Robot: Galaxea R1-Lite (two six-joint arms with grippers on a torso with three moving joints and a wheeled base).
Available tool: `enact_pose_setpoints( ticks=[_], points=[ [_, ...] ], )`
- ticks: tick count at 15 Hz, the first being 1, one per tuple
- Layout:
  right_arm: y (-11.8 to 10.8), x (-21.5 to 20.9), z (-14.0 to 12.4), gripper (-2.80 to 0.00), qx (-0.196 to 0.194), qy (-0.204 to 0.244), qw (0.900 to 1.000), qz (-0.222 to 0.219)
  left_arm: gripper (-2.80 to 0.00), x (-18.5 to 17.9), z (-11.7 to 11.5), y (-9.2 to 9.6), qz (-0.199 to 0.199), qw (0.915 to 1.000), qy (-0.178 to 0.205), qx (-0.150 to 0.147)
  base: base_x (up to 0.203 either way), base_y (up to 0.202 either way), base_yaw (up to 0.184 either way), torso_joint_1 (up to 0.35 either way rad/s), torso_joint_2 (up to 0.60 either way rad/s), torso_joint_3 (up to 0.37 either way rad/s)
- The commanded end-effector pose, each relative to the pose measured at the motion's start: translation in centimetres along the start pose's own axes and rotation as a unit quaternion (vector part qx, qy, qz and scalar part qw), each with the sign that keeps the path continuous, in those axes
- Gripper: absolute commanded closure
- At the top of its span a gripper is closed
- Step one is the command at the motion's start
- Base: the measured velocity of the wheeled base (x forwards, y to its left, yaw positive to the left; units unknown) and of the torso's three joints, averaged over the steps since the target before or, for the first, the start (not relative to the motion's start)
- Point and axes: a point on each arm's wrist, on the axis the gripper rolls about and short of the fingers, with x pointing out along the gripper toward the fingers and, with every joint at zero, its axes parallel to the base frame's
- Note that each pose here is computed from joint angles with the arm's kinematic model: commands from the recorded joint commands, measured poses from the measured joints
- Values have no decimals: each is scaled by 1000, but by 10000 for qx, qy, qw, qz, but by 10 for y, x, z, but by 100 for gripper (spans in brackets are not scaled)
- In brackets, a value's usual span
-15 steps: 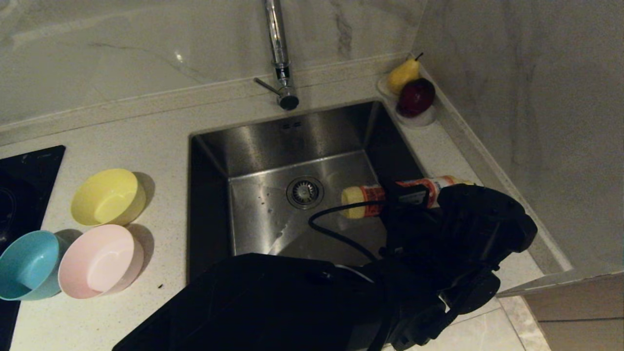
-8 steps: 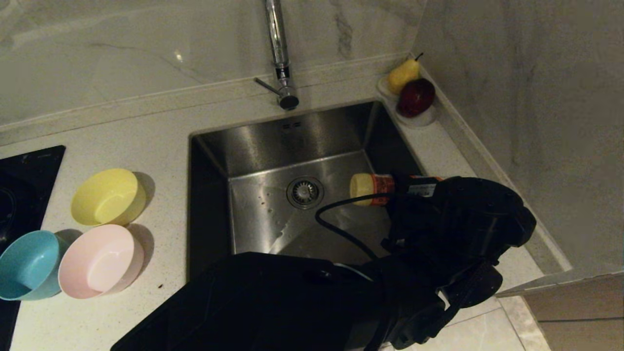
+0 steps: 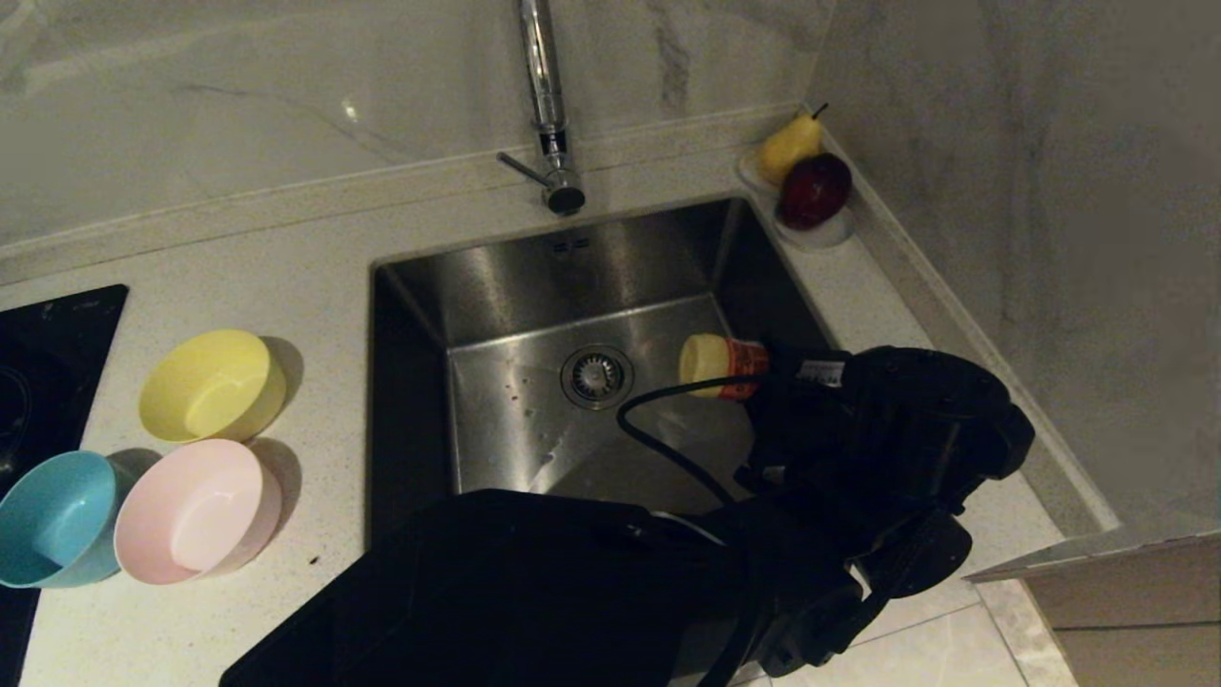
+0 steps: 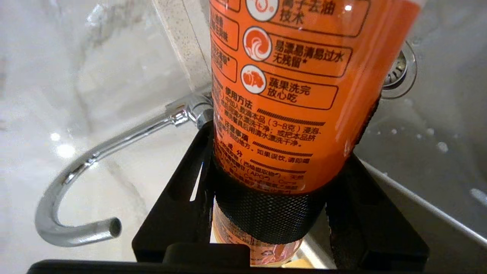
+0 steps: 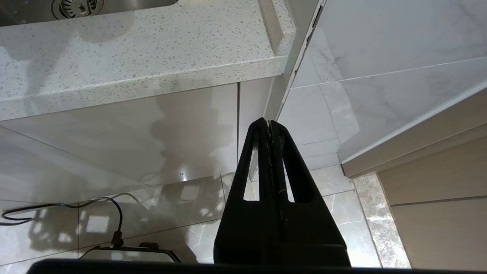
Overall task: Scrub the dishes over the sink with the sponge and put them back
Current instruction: Squeeze it onto the sponge
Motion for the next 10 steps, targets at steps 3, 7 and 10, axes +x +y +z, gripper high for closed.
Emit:
enact_pose_setpoints(
  ticks=[3,7,10],
  points=[
    [0,0,0,0,0,-9,10000,1,0,1,2,-6,-30,9999,31,149,0,0,0,0,0,0],
    [0,0,0,0,0,-9,10000,1,0,1,2,-6,-27,9999,40,130,0,0,0,0,0,0],
    [0,0,0,0,0,-9,10000,1,0,1,2,-5,-14,10000,43,82,0,0,0,0,0,0]
  ],
)
